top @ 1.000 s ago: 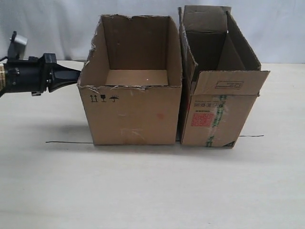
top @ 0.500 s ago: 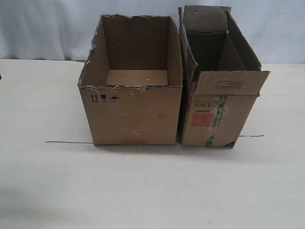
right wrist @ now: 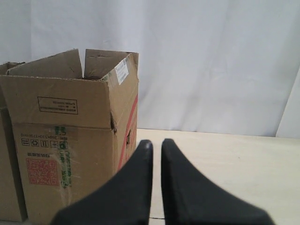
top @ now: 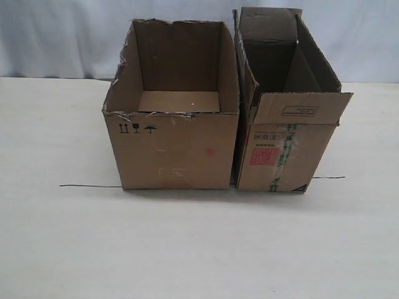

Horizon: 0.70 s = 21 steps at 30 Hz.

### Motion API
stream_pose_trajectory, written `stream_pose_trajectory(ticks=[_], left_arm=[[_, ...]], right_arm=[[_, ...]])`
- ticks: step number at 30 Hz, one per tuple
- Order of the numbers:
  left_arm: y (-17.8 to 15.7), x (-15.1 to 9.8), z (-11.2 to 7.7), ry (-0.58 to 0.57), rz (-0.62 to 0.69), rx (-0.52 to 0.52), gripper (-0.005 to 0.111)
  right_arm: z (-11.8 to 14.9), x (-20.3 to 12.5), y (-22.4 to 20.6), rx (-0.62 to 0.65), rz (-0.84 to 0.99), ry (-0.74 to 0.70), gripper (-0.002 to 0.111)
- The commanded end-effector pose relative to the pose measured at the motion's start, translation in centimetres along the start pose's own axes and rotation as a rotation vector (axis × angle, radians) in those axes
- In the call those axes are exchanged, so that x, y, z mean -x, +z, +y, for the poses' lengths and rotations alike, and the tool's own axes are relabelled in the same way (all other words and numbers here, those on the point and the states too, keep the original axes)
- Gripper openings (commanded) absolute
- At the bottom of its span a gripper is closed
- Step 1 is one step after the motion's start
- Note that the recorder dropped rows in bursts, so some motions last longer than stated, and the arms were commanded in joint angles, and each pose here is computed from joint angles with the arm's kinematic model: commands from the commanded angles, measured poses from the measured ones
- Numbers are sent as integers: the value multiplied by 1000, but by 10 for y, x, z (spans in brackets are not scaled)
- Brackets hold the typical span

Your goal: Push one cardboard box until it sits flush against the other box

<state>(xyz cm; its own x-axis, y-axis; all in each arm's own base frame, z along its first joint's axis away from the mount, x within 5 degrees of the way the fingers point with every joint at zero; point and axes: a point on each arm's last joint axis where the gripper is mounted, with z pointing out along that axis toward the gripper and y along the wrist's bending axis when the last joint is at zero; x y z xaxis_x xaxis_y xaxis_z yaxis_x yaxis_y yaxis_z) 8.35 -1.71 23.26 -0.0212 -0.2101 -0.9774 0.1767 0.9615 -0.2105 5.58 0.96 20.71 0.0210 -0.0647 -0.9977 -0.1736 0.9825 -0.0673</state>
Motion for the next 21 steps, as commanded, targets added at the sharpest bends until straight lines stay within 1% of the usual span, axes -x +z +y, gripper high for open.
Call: stream_pose_trajectory(ticks=[1,2,4,6,11,21], left_arm=[[-18,-12,3,-26,-67,29,0],[-22,-15,4,-19,-92,36,0],[-28,-13,6,-35,-138,60,0],[-30,-14,10,-62,-137,106,0],[-30,-15,14,-59,-126,151,0],[-30,-14,15,-34,-128,154,0]], right_arm=[[0,-1,0,-6,2,-1,5],[0,-1,0,-6,2,-1,5],[0,-1,0,-6,2,-1,5],[0,-1,0,-6,2,-1,5],[0,-1,0,-6,2,-1,5],[0,-1,0,-6,2,-1,5]])
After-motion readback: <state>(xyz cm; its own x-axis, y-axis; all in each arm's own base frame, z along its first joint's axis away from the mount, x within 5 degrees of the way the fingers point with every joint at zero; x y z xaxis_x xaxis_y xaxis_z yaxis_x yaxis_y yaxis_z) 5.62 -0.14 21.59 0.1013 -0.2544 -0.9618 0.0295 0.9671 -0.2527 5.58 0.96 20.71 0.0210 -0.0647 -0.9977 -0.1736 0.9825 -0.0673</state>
